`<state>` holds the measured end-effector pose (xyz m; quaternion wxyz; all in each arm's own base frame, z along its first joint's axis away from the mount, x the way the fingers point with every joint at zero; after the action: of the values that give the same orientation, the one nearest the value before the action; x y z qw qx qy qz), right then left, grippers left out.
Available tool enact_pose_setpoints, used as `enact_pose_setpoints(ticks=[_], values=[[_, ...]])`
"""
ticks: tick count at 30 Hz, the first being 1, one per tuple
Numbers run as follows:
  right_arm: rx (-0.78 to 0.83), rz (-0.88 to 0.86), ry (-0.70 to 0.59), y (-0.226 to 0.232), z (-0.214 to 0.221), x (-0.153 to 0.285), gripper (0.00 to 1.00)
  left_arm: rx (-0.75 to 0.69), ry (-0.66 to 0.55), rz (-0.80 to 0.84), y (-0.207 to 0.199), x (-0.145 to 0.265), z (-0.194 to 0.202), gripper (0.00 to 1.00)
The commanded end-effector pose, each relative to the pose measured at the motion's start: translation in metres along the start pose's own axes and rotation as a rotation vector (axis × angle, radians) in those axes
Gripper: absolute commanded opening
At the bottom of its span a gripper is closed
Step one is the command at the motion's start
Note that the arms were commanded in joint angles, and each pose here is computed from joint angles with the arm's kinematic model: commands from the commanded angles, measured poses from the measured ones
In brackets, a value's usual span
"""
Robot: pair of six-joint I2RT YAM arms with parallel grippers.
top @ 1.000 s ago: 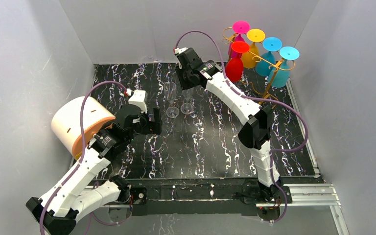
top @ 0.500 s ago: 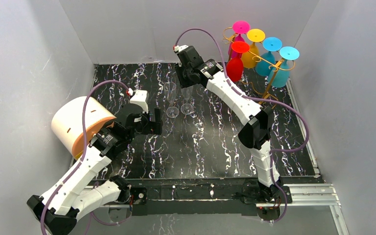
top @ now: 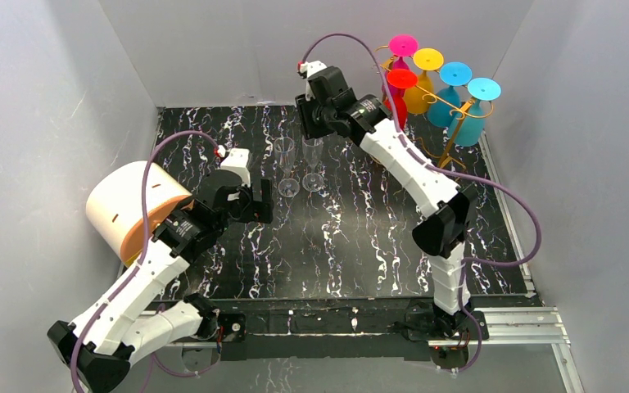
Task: Take the wine glass off the wine glass rack
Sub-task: Place the wine glass at the center of the board.
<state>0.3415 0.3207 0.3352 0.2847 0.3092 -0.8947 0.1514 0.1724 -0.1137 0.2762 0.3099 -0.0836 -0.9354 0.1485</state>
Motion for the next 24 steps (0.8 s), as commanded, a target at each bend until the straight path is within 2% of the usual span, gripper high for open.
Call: enact_pose_setpoints(ticks=[1,12,24], values=[[-0.022,-0.014,-0.137,-0.002,-0.024,0.038,0.42,0.015,-0.024,0.014,-0.004,0.007,-0.011,0.98],[-0.053,0.002,-0.174,-0.006,-0.017,0.077,0.44,0.036,-0.013,0.022,-0.005,0.007,-0.009,0.98],[-0.113,0.033,-0.235,-0.010,0.019,0.121,0.53,0.082,-0.047,0.006,-0.006,0.007,-0.013,0.98]])
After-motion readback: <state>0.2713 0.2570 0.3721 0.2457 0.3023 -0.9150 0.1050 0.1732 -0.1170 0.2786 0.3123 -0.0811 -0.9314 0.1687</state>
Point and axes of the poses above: each gripper's point midway between its finger pads, its own x axis back along the fingers, its own y axis along the line the jaws close on, z = x × y, the point moved 9 cm from there along x, back along the fingers, and after that the axes turned 15 degrees about x, right-handed, at the moved point
